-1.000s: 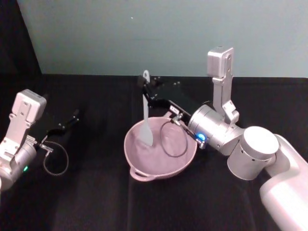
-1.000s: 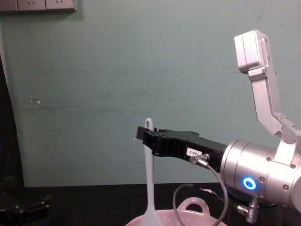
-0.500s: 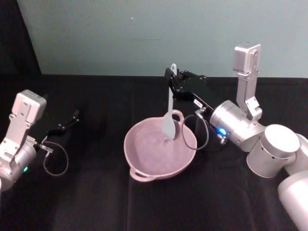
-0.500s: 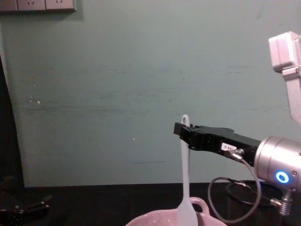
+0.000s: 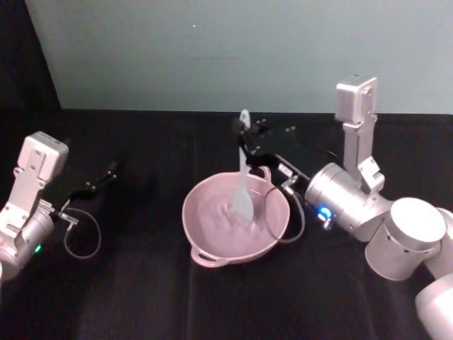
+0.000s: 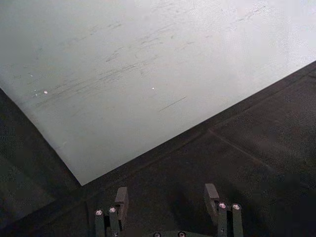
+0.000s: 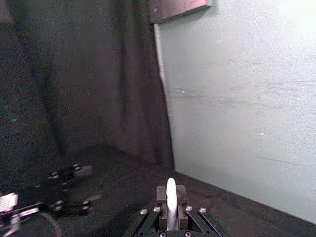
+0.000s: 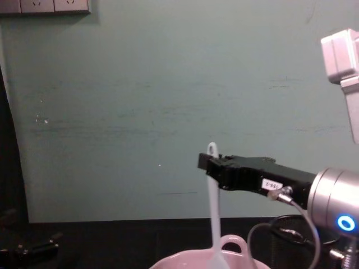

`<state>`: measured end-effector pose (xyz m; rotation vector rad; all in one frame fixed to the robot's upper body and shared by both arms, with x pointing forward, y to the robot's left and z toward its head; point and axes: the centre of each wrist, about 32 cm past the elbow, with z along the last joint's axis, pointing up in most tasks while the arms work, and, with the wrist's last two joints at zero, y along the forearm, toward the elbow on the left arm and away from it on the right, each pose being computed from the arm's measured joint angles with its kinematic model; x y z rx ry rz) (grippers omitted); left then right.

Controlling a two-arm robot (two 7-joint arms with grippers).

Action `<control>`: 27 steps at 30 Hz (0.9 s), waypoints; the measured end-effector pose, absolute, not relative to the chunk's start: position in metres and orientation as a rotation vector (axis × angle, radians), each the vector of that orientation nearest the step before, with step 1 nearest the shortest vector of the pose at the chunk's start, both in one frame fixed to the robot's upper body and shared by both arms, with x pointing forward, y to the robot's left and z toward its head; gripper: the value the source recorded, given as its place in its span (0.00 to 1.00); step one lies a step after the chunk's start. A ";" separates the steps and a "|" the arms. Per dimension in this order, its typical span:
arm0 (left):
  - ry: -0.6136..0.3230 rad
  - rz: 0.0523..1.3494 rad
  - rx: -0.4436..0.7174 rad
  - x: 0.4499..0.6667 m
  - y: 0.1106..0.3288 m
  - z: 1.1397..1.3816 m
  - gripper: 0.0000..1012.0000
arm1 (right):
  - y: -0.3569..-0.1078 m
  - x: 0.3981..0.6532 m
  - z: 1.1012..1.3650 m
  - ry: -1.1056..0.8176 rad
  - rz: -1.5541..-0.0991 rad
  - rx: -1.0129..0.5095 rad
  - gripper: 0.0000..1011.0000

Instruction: Use the one hand to pick up the spoon and stir the clear water in the bowl.

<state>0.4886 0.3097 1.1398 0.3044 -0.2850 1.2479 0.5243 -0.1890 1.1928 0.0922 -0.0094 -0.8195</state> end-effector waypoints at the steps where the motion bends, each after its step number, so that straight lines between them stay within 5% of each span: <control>1: -0.285 1.248 0.304 0.489 0.310 1.140 1.00 | -0.185 0.521 1.193 -0.008 -0.804 0.091 0.12; 13: -0.285 1.248 0.304 0.489 0.310 1.140 1.00 | -0.159 0.513 1.191 0.005 -0.732 0.114 0.12; 27: -0.285 1.248 0.304 0.489 0.310 1.140 1.00 | -0.160 0.542 1.184 0.040 -0.773 0.146 0.12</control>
